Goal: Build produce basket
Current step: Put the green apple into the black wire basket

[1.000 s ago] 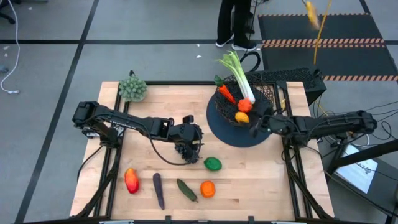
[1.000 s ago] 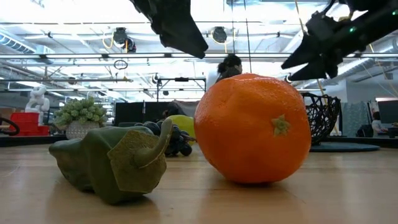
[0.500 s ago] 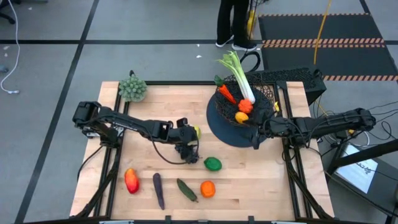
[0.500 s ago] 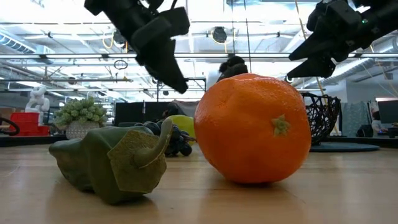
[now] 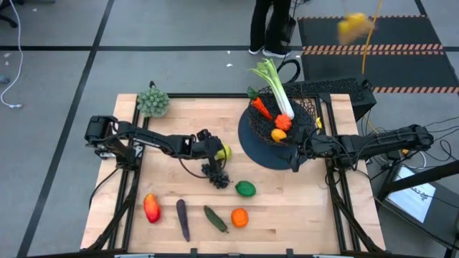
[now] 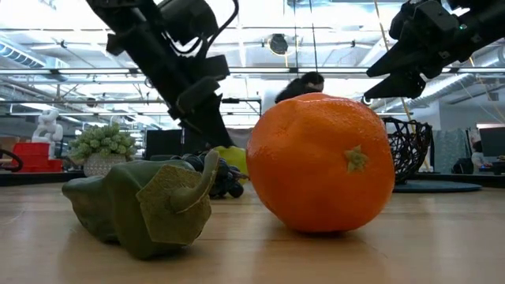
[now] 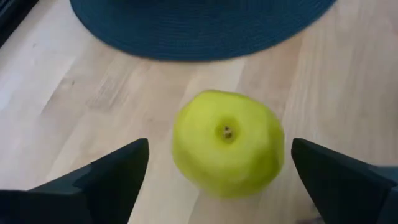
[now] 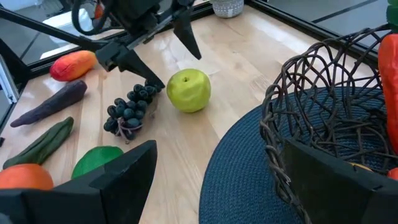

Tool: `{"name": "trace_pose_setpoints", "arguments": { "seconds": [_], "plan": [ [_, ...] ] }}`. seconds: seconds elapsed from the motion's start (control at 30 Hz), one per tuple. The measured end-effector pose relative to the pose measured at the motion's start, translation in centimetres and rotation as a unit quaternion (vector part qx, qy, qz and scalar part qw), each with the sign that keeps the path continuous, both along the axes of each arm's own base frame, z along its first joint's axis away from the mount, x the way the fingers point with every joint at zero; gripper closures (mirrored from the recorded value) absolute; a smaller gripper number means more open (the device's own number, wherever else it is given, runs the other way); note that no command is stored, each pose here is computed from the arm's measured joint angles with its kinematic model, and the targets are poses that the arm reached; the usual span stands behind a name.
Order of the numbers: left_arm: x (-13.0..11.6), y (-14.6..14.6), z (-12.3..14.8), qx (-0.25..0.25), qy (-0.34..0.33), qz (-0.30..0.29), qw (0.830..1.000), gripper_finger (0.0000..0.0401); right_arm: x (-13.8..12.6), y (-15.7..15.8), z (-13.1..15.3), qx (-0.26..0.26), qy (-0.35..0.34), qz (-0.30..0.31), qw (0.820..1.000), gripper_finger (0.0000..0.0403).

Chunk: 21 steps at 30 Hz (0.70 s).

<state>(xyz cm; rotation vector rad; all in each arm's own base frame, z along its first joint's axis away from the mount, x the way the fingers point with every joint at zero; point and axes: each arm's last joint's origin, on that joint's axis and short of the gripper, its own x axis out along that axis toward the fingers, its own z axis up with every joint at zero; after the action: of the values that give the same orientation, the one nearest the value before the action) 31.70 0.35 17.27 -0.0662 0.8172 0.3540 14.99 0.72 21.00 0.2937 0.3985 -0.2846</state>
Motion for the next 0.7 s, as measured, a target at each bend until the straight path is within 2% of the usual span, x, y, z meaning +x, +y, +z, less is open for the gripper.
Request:
{"name": "trace_pose_setpoints", "arguments": {
  "seconds": [0.2,0.53,0.7],
  "plan": [
    [-0.4,0.7,-0.8,-0.006,-0.009,-0.006,1.0,0.0033,0.0,0.0,0.0,0.0,-0.002,0.0,1.0,0.0064],
    [-0.7,1.5,-2.2,-0.019,-0.011,-0.006,1.0,0.0042,0.0,0.0,0.0,0.0,-0.002,-0.001,1.0,0.0064],
    [0.1,1.4,-2.2,-0.013,-0.044,-0.029,0.999,0.0066,0.1,0.0,0.2,0.001,-0.01,-0.001,1.0,0.0064]
  ]
}}
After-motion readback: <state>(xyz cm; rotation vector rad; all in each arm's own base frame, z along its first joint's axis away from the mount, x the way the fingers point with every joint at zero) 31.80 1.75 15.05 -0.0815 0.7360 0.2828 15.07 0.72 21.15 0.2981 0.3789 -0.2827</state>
